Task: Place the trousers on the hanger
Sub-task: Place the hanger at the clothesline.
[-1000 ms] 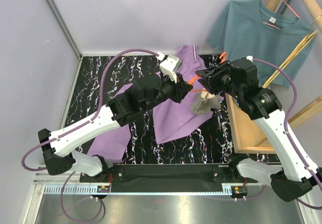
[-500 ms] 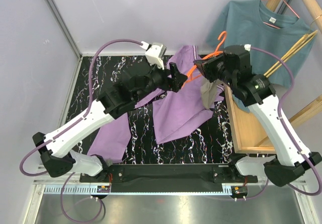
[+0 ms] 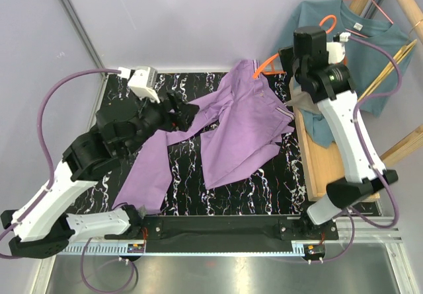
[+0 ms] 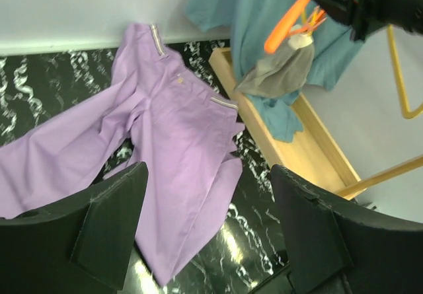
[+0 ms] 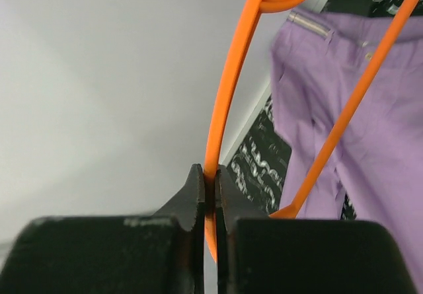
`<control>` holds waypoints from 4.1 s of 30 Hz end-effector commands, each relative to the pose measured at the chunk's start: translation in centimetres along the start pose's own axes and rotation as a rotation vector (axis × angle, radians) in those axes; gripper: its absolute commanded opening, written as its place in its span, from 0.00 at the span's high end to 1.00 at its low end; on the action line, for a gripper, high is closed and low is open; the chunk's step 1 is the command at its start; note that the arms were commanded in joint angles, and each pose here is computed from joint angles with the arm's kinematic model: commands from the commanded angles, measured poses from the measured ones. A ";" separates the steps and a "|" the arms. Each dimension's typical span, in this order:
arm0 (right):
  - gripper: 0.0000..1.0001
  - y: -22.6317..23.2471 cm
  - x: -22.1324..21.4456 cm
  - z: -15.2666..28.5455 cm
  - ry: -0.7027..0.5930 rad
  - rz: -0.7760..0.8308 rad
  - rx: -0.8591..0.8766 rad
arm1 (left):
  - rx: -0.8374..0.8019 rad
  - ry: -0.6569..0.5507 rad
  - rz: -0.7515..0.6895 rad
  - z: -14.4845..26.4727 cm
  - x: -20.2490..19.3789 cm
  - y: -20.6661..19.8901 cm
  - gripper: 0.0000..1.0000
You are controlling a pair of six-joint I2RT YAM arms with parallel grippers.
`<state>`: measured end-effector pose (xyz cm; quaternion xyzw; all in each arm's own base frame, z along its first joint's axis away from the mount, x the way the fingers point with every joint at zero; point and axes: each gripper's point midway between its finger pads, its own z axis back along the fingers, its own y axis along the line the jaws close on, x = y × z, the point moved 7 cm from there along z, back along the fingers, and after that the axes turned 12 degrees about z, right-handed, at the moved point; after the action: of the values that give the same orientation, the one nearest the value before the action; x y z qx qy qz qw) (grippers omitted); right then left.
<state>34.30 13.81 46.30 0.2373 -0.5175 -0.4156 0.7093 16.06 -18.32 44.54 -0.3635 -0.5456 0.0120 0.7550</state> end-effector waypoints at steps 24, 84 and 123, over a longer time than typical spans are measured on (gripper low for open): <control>1.00 -1.2 14.5 -8.4 -0.445 -0.225 -0.114 | 0.188 0.122 0.020 3.4 -1.3 3.1 0.21; 1.00 7.6 18.8 -12.9 -0.540 -0.231 0.535 | 0.213 0.166 0.076 0.6 -2.0 4.8 0.20; 1.00 4.4 18.5 -10.9 -0.519 -0.332 0.526 | 0.197 0.187 0.113 -0.4 -2.9 6.0 0.20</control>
<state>53.04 0.66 48.37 0.3424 -0.6717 -0.4414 0.4866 17.51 -15.20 37.71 -0.2930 -0.4340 0.0797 0.8482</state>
